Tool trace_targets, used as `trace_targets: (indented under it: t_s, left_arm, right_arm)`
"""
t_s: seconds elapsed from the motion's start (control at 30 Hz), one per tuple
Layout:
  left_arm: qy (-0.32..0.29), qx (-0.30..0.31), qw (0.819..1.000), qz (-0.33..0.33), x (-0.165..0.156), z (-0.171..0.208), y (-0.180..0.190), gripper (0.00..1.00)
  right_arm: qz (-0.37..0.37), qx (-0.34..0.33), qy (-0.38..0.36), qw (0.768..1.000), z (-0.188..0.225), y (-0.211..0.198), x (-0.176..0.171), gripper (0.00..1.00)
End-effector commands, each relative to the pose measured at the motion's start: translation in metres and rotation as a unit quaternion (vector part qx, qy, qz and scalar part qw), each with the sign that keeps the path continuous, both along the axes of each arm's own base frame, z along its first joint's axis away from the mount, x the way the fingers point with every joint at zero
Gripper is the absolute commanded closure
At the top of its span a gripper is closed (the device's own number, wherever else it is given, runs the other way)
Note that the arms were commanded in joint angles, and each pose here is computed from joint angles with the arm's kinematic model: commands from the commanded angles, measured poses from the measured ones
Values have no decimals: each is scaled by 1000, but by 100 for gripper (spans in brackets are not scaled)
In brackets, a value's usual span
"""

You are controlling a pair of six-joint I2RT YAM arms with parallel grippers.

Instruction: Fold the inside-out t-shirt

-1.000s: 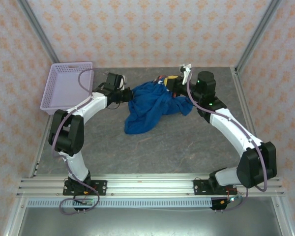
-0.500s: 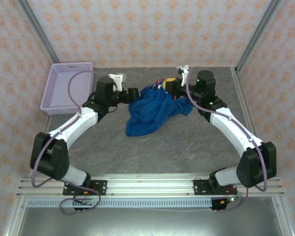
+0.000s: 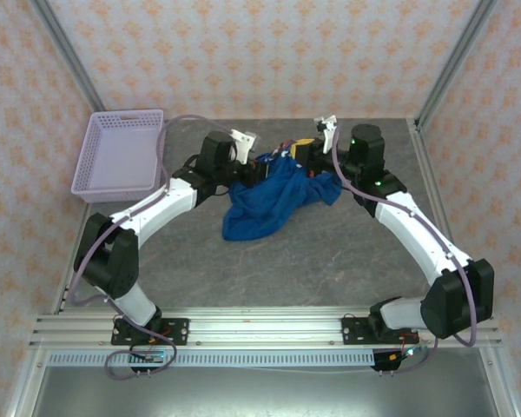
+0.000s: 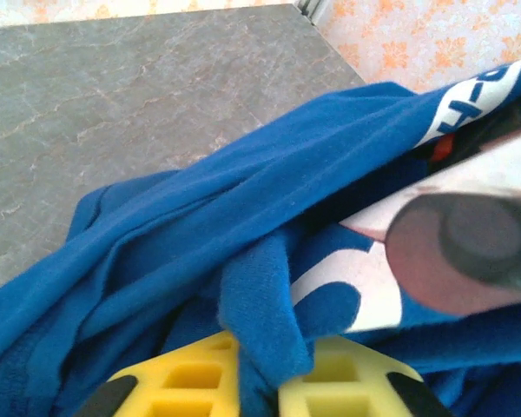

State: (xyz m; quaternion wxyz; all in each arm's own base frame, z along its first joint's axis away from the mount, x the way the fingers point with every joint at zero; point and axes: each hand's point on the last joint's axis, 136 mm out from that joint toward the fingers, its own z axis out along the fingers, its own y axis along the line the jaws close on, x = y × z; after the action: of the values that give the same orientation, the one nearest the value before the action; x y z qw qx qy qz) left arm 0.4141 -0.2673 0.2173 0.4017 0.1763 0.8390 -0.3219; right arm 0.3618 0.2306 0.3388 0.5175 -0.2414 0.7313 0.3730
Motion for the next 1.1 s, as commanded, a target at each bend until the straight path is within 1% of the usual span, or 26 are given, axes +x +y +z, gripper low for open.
trace_targets:
  t_s: [0.0, 0.17, 0.27, 0.33, 0.4, 0.57, 0.67, 0.87, 0.97, 1.07]
  left_arm:
    - [-1, 13, 999, 30, 2, -1, 21, 90]
    - [18, 16, 997, 68, 5, -17, 44, 91]
    - [31, 23, 996, 81, 6, -31, 52, 91]
    - [39, 27, 995, 83, 5, -38, 53, 89]
    - [48, 26, 995, 84, 5, -45, 53, 85]
    - [52, 19, 995, 80, -1, -50, 52, 71]
    - [50, 9, 996, 73, -5, -47, 50, 71]
    - [42, -25, 998, 30, -12, -34, 35, 70]
    - [32, -35, 999, 16, -16, -24, 27, 61]
    - [15, -28, 999, 35, -15, -18, 34, 55]
  right_arm:
    - [-45, 34, -60, 997, 75, -19, -5, 100]
    - [-68, 77, -34, 994, 108, -26, -9, 100]
    - [-69, 103, -33, 992, 127, -28, -14, 100]
    - [-61, 115, -41, 991, 136, -27, -17, 100]
    - [-55, 114, -51, 991, 139, -26, -19, 100]
    - [-47, 90, -54, 993, 128, -21, -11, 100]
    - [-32, 79, -49, 995, 123, -15, -7, 100]
    - [-10, 90, -45, 995, 126, -7, -4, 100]
    - [-11, 91, -35, 995, 126, -6, 0, 100]
    - [-18, 84, -30, 996, 124, -6, 5, 100]
